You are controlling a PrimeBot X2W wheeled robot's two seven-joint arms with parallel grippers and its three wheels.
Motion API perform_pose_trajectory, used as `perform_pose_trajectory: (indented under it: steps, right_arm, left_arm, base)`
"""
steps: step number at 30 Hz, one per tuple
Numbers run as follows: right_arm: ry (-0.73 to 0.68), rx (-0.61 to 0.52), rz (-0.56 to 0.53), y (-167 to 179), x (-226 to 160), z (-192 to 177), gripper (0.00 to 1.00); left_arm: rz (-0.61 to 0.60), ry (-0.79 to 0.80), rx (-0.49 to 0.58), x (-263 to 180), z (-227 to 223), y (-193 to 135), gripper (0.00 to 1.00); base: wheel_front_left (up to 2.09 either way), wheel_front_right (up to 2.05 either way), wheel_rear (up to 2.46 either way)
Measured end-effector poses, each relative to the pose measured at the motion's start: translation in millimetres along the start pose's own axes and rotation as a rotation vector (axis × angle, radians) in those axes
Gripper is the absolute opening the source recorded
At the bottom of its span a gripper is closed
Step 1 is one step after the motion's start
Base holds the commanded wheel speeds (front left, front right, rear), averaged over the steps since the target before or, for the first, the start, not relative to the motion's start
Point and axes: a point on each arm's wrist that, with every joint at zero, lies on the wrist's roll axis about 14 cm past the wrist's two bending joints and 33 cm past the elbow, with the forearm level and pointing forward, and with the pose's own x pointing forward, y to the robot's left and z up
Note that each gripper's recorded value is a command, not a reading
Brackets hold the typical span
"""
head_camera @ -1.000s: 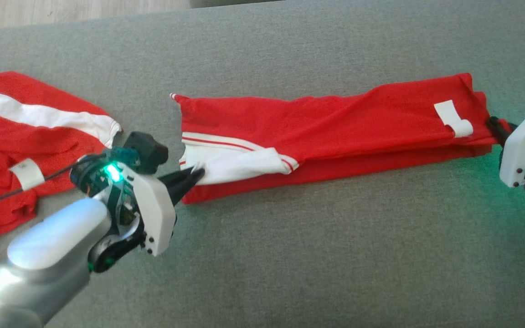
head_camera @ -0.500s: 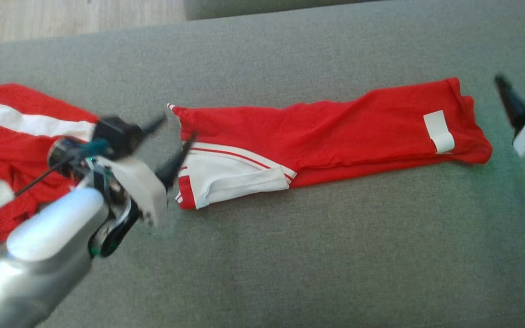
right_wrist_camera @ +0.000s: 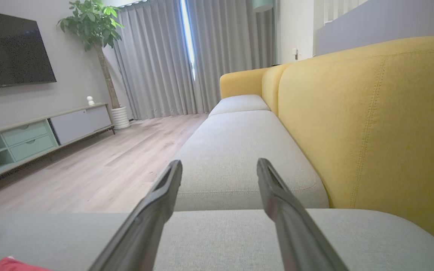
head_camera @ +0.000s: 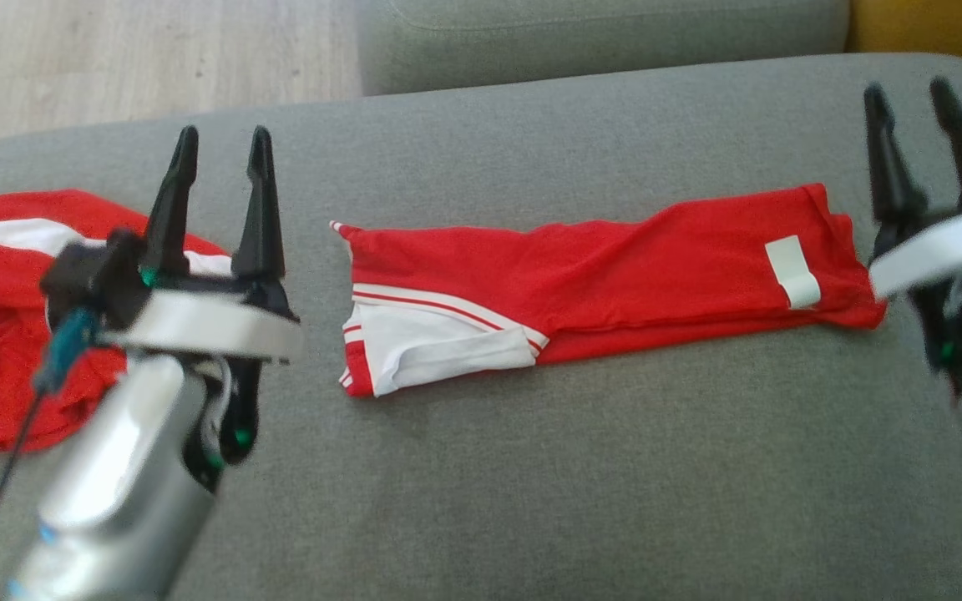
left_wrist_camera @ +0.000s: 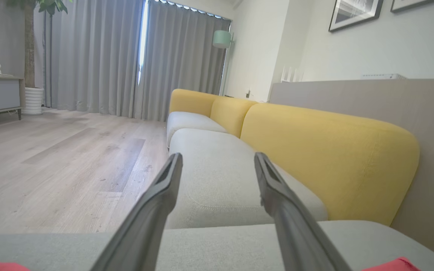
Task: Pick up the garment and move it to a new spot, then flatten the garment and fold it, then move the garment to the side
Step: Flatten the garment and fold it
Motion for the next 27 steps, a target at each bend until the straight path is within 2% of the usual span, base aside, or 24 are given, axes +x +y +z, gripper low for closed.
perform_pose_trajectory:
  steps: [3,9,15,20,27]
  right_arm:
    - [0.000,-0.014,-0.007,7,-15,-13,1.00]
    - [0.067,0.017,-0.028,33,-52,-60,1.00]
    - [0.084,0.023,-0.031,48,-63,-74,1.00]
    - [0.137,0.011,-0.095,27,-63,-87,1.00]
    - [0.303,0.042,-0.306,-34,-54,-123,1.00]
  left_arm:
    - [0.030,-0.050,-0.020,-17,3,1,1.00]
    - [0.095,0.003,-0.025,-62,-31,12,1.00]
    - [0.089,0.012,-0.048,-70,-44,6,1.00]
    - [0.077,0.048,-0.043,-69,-59,7,1.00]
    - [0.070,0.088,-0.048,-54,-78,11,1.00]
  base:
    - [0.00,0.00,0.00]
    - [0.00,0.00,0.00]
    - [0.00,0.00,0.00]
    - [0.00,0.00,0.00]
    - [0.00,0.00,0.00]
